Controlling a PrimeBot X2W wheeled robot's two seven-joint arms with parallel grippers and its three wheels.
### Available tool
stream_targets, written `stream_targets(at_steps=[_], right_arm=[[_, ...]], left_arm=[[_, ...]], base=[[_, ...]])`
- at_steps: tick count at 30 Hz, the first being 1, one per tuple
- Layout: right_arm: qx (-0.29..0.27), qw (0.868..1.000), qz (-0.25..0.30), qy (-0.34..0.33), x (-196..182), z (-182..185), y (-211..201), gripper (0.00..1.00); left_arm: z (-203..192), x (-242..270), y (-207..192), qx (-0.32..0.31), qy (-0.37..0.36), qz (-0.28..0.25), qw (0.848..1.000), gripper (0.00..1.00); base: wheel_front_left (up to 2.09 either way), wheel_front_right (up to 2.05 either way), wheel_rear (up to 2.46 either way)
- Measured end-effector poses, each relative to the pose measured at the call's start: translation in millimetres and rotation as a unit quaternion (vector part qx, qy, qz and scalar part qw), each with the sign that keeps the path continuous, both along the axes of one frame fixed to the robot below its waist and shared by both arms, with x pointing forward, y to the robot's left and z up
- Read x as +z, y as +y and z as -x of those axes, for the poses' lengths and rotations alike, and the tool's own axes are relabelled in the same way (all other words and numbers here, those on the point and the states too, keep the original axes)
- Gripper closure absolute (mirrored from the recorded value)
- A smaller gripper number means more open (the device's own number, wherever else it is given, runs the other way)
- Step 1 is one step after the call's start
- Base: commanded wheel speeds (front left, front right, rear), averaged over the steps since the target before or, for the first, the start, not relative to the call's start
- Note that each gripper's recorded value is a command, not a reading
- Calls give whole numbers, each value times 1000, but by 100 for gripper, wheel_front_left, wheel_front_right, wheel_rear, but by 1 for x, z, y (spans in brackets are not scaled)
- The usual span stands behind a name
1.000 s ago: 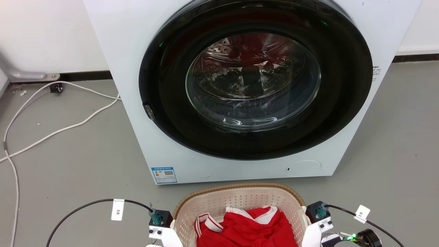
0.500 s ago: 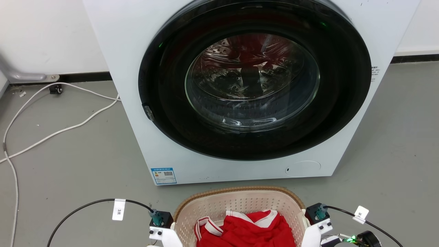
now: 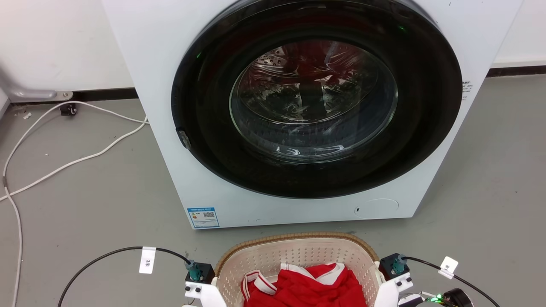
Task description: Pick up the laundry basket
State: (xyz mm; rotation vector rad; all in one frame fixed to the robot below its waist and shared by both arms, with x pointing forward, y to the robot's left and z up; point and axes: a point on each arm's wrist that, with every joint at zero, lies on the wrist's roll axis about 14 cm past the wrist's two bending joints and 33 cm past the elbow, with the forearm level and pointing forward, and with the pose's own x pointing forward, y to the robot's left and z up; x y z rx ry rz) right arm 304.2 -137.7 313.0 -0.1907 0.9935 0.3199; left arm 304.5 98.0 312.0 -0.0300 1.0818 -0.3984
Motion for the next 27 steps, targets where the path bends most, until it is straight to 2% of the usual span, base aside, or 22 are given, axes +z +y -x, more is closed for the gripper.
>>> stream_targets(at_steps=[27], right_arm=[[0, 1000, -2, 7, -2, 2, 1, 100]], left_arm=[[1, -1, 1, -5, 6, -3, 1000, 100]], base=[[0, 0, 0]])
